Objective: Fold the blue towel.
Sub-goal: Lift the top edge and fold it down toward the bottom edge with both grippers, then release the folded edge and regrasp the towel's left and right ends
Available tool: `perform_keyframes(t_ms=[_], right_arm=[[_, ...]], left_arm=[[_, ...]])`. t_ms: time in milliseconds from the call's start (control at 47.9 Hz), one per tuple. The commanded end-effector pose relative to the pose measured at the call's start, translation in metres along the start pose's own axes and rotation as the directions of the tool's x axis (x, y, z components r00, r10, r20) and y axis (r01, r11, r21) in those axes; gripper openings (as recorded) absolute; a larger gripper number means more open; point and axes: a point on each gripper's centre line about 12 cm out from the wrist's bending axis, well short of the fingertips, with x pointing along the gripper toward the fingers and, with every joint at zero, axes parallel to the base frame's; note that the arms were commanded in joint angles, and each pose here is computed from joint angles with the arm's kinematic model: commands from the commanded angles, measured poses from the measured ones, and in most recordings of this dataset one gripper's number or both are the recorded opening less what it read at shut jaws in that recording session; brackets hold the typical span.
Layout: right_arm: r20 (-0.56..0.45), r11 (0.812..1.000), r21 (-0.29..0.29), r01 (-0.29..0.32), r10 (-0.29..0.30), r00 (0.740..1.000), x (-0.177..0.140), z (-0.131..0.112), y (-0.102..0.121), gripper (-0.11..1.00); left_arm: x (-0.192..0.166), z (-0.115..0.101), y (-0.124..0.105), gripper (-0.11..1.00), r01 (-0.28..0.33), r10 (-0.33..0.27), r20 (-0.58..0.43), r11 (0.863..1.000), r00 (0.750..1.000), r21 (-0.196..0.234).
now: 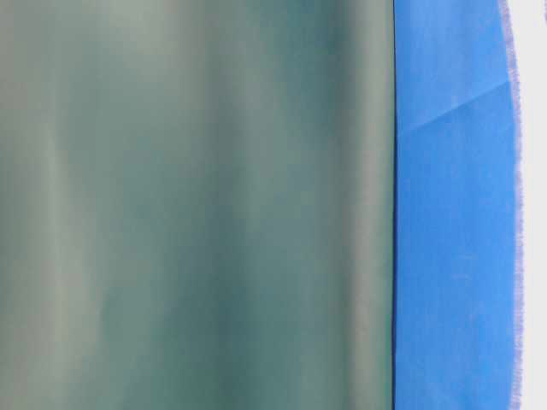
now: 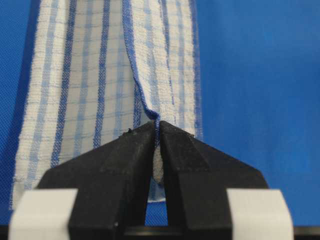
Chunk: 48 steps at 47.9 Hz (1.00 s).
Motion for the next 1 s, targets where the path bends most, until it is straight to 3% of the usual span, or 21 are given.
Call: perform_keyframes(t_ms=[0, 63, 125, 292, 396, 542, 730, 981], right_arm=[[0.024, 1.000, 0.001, -0.013, 0.013, 1.000, 0.000, 0.008, 0.005, 0.04], [0.025, 1.000, 0.002, -0.014, 0.014, 1.000, 0.001, 0.008, 0.005, 0.08], [0.026, 1.000, 0.000, -0.016, 0.016, 1.000, 0.001, 0.008, 0.006, 0.20], [0.026, 1.000, -0.015, -0.019, 0.019, 0.999, 0.000, 0.008, 0.007, 0.70], [0.034, 0.999, -0.036, -0.022, 0.023, 0.999, -0.001, 0.010, 0.007, 0.92], [0.055, 0.999, -0.045, -0.012, 0.014, 0.998, -0.003, 0.014, 0.004, 0.86], [0.075, 0.999, -0.011, 0.051, -0.050, 0.996, -0.002, 0.022, -0.015, 0.87], [0.065, 0.994, 0.005, 0.110, -0.111, 0.992, 0.003, 0.023, -0.032, 0.87]], left_arm=[[0.001, 0.008, -0.004, 0.05, 0.012, -0.012, 0.024, 1.000, 1.000, 0.004], [0.001, 0.008, -0.004, 0.12, 0.012, -0.012, 0.024, 1.000, 1.000, 0.004], [0.001, 0.008, -0.004, 0.27, 0.011, -0.011, 0.022, 1.000, 1.000, 0.006], [-0.001, 0.009, -0.004, 0.71, 0.013, -0.014, 0.029, 1.000, 0.999, 0.016], [-0.004, 0.011, -0.001, 0.71, 0.006, -0.007, 0.041, 1.000, 0.999, 0.012], [-0.007, 0.014, 0.004, 0.67, -0.009, 0.008, 0.060, 1.000, 0.998, 0.004], [-0.008, 0.018, 0.017, 0.67, -0.050, 0.050, 0.074, 0.999, 0.996, -0.001], [-0.005, 0.017, 0.043, 0.66, -0.139, 0.137, 0.049, 0.989, 0.989, 0.045]])
